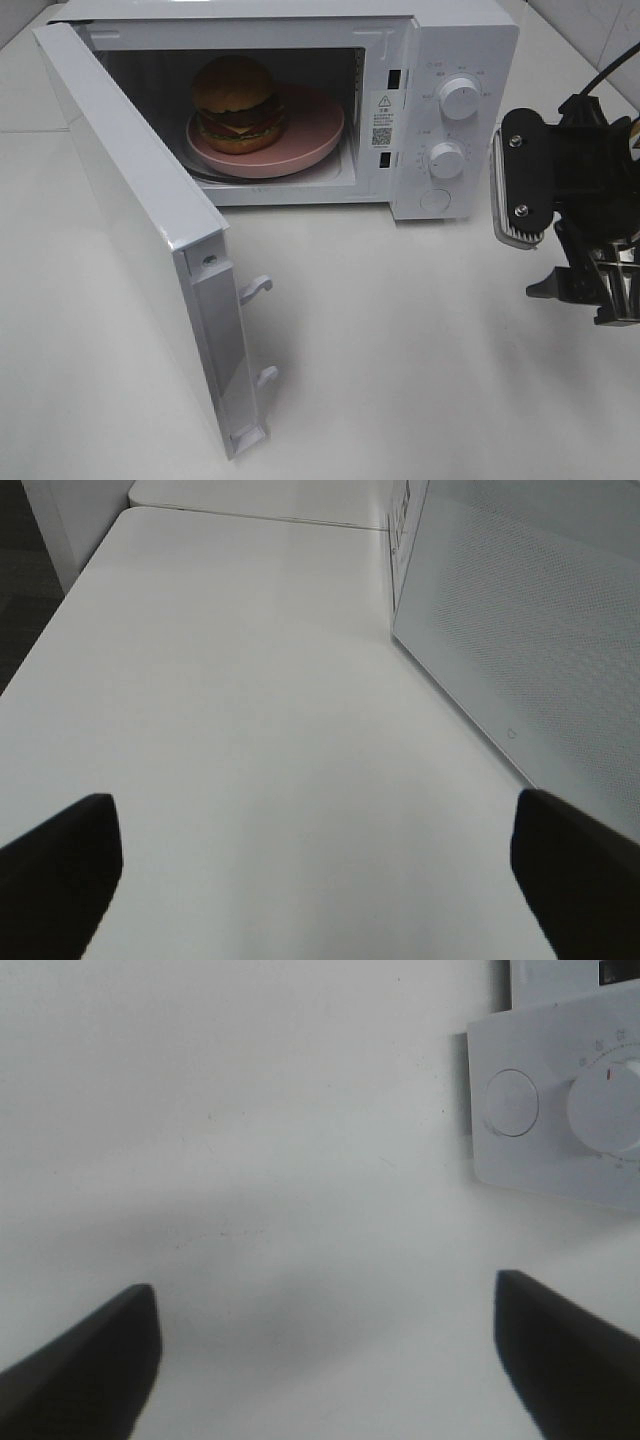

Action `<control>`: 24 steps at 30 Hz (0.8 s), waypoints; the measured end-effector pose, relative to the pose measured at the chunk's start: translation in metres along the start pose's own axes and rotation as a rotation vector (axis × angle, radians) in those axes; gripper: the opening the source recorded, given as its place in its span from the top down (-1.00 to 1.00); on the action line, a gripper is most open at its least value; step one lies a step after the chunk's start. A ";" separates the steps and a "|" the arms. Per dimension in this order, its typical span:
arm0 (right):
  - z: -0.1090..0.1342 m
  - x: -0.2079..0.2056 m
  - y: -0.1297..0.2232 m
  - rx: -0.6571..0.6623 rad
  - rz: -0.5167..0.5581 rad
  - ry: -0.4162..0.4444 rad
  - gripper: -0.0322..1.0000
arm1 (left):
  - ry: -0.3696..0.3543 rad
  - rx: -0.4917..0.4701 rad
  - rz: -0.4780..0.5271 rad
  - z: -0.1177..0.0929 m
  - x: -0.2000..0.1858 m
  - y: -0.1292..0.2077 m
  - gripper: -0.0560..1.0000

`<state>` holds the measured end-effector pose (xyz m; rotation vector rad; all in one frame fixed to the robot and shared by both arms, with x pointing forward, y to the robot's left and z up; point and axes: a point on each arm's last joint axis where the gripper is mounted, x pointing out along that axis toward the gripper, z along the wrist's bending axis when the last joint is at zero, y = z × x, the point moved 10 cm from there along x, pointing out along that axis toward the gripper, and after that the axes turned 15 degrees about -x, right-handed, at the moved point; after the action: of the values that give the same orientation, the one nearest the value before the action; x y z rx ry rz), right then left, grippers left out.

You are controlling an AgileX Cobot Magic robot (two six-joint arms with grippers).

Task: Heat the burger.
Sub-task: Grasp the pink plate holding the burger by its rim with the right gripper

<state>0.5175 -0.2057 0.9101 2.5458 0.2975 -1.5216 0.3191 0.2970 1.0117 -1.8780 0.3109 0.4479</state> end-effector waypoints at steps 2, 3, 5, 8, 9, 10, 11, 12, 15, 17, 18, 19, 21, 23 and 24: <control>0.000 0.000 0.003 -0.019 0.014 0.000 -0.86 | 0.000 0.000 0.000 0.000 0.000 0.000 -0.95; 0.000 0.000 0.003 -0.019 0.014 0.000 -0.86 | 0.000 0.000 0.000 0.000 0.000 0.000 -0.95; 0.000 0.000 0.005 -0.034 0.025 -0.001 -0.92 | 0.000 0.000 0.000 0.000 0.000 0.000 -0.95; 0.000 0.000 0.005 -0.038 0.028 -0.001 -0.93 | 0.000 0.000 0.000 0.000 0.000 0.000 -0.95; 0.000 0.000 0.005 -0.038 0.028 -0.001 -0.94 | 0.000 0.000 0.000 0.000 0.000 0.000 -0.95; 0.000 0.000 0.005 -0.039 0.028 -0.001 -0.94 | 0.000 0.000 0.000 0.000 0.000 0.000 -0.95; 0.000 0.000 0.005 -0.039 0.028 -0.001 -0.94 | 0.000 0.000 0.000 0.000 0.000 0.000 -0.95; 0.000 0.000 0.005 -0.042 0.028 -0.001 -0.94 | 0.000 0.000 0.000 0.000 0.000 0.000 -0.95; 0.000 0.000 0.002 -0.065 0.025 0.001 -0.92 | 0.000 0.000 0.000 0.000 0.000 0.000 -0.95; 0.000 -0.001 -0.001 -0.079 0.023 0.002 -0.92 | 0.000 0.000 0.000 0.000 0.000 0.000 -0.95; 0.000 -0.001 -0.010 -0.125 0.015 0.006 -0.91 | 0.000 0.000 0.000 0.000 0.000 0.000 -0.95; 0.000 -0.001 -0.010 -0.125 0.015 0.006 -0.91 | 0.000 0.000 0.000 0.000 0.000 0.000 -0.95; 0.001 0.000 -0.018 -0.165 0.007 0.006 -0.90 | 0.000 0.000 0.000 0.000 0.000 0.000 -0.95; 0.001 0.003 -0.028 -0.198 -0.002 -0.003 -0.88 | 0.000 0.000 0.000 0.000 0.000 0.000 -0.95; 0.001 0.003 -0.028 -0.198 -0.002 -0.003 -0.88 | 0.000 0.000 0.000 0.000 0.000 0.000 -0.95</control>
<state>0.5110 -0.1784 0.9057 2.3898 0.4283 -1.4197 0.3191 0.2970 1.0117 -1.8780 0.3109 0.4479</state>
